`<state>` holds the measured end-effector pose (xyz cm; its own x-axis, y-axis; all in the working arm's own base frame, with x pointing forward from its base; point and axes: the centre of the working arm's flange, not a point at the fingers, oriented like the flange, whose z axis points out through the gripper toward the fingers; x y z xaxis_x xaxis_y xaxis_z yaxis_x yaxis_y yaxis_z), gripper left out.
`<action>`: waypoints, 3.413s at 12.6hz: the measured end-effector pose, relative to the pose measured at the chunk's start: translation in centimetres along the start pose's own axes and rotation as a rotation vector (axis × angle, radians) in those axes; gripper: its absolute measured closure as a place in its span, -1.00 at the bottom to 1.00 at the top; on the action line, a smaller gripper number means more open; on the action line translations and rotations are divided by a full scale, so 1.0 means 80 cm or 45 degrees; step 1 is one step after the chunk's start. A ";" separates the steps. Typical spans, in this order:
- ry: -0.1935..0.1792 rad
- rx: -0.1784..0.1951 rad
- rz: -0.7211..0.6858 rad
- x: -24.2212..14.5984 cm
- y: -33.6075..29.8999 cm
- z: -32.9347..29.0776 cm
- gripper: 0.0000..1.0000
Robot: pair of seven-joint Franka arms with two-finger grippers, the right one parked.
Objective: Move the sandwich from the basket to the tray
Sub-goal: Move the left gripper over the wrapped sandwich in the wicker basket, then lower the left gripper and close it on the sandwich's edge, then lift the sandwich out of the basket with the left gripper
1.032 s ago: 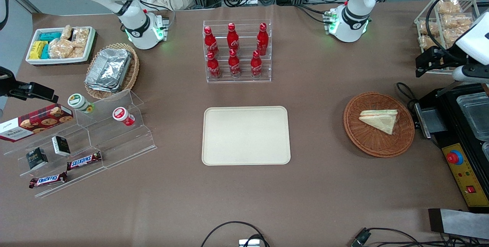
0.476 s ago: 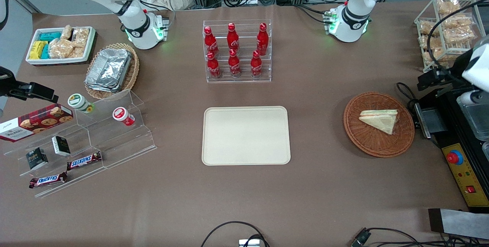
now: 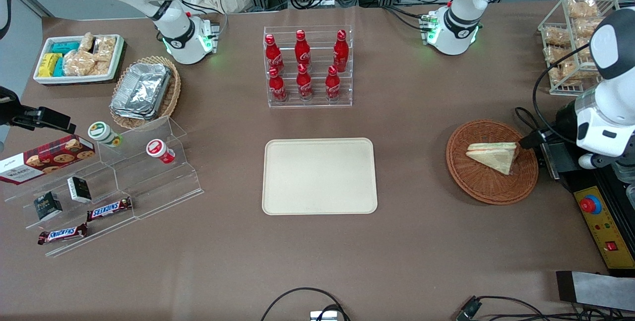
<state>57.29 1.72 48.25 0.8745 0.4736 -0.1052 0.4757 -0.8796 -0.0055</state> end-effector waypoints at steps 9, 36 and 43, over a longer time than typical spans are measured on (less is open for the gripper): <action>0.026 -0.036 -0.492 -0.019 -0.040 0.151 -1.00; 0.056 -0.050 -0.631 0.004 -0.091 0.296 -0.86; 0.055 -0.051 -0.632 0.004 -0.090 0.298 0.33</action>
<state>51.89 7.17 24.53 0.5444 0.8368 -0.0581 0.8380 -0.5456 -0.0061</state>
